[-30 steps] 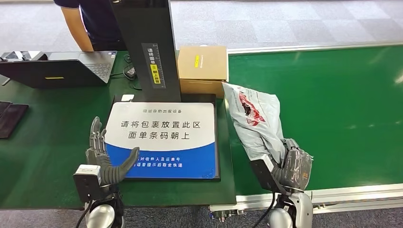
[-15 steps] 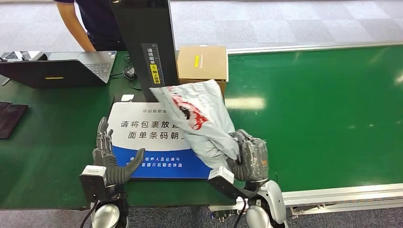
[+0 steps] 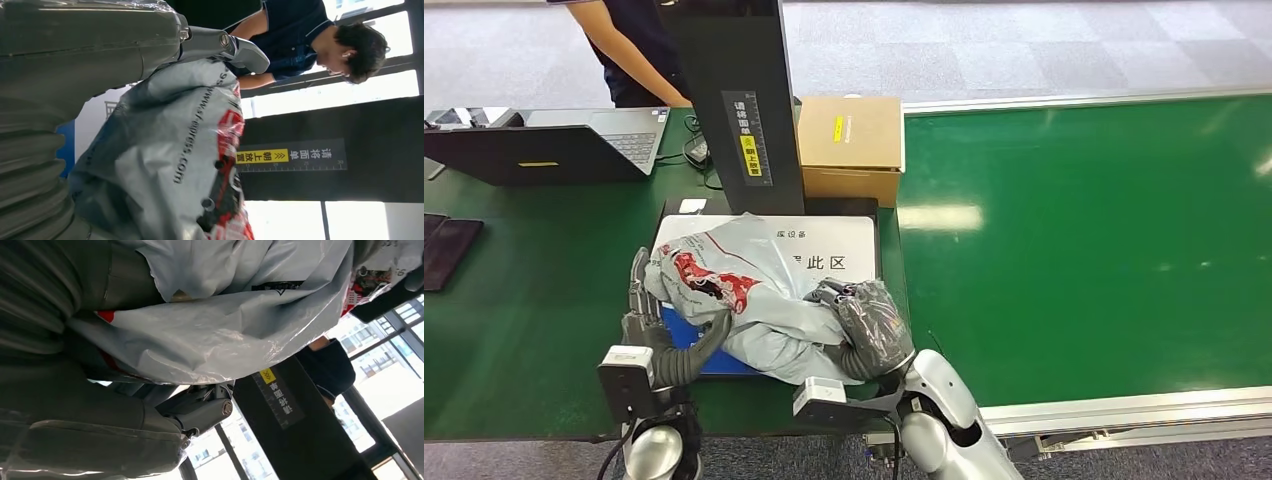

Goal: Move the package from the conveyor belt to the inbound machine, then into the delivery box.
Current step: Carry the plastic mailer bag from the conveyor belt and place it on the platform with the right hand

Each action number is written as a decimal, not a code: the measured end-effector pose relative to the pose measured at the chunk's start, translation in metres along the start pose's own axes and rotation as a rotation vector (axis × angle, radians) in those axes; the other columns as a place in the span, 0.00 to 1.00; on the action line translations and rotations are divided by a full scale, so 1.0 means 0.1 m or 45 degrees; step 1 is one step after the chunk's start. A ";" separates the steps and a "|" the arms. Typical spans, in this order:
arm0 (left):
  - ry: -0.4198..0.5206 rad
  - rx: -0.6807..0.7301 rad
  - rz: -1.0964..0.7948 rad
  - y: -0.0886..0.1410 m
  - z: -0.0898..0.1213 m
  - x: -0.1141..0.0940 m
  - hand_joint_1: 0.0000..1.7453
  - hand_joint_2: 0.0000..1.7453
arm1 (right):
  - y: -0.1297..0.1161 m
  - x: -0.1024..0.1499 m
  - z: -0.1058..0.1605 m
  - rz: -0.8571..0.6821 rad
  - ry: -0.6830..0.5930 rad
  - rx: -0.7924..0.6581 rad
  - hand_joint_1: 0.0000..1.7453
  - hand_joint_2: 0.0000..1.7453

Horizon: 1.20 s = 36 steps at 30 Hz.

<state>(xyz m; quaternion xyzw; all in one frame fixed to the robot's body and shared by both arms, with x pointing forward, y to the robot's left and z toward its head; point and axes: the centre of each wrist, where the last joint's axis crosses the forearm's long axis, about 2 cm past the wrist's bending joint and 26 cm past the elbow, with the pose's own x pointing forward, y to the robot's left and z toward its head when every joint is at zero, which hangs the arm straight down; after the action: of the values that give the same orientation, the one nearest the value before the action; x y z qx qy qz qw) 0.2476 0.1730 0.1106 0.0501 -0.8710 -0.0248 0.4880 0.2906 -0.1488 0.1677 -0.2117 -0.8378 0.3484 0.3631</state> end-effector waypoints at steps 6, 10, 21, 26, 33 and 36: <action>0.009 0.015 -0.010 -0.01 0.00 0.01 0.00 1.00 | 0.07 -0.20 -0.19 0.226 0.041 0.032 1.00 1.00; 0.005 0.017 -0.004 -0.02 -0.01 0.01 0.00 1.00 | 0.12 -0.35 -0.22 0.295 0.078 0.072 1.00 1.00; -0.011 0.002 0.026 -0.07 -0.03 0.02 0.00 1.00 | 0.20 -0.91 -0.24 0.463 0.232 0.166 0.99 1.00; -0.011 -0.001 0.028 -0.07 -0.03 0.02 0.00 1.00 | 0.21 -0.98 -0.24 0.470 0.265 0.197 1.00 1.00; -0.018 -0.015 0.034 -0.08 -0.06 0.01 0.00 1.00 | 0.21 -1.10 -0.25 0.411 0.251 0.222 0.00 0.75; -0.031 -0.014 0.036 -0.08 -0.10 0.00 0.00 1.00 | 0.23 -1.14 -0.26 0.308 0.239 0.242 0.00 0.00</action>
<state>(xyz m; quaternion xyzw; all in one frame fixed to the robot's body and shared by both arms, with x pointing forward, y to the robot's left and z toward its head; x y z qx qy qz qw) 0.2566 0.1648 0.1146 0.0348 -0.8773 -0.0234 0.4780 0.3858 -0.1916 0.1111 -0.3073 -0.7319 0.4459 0.4137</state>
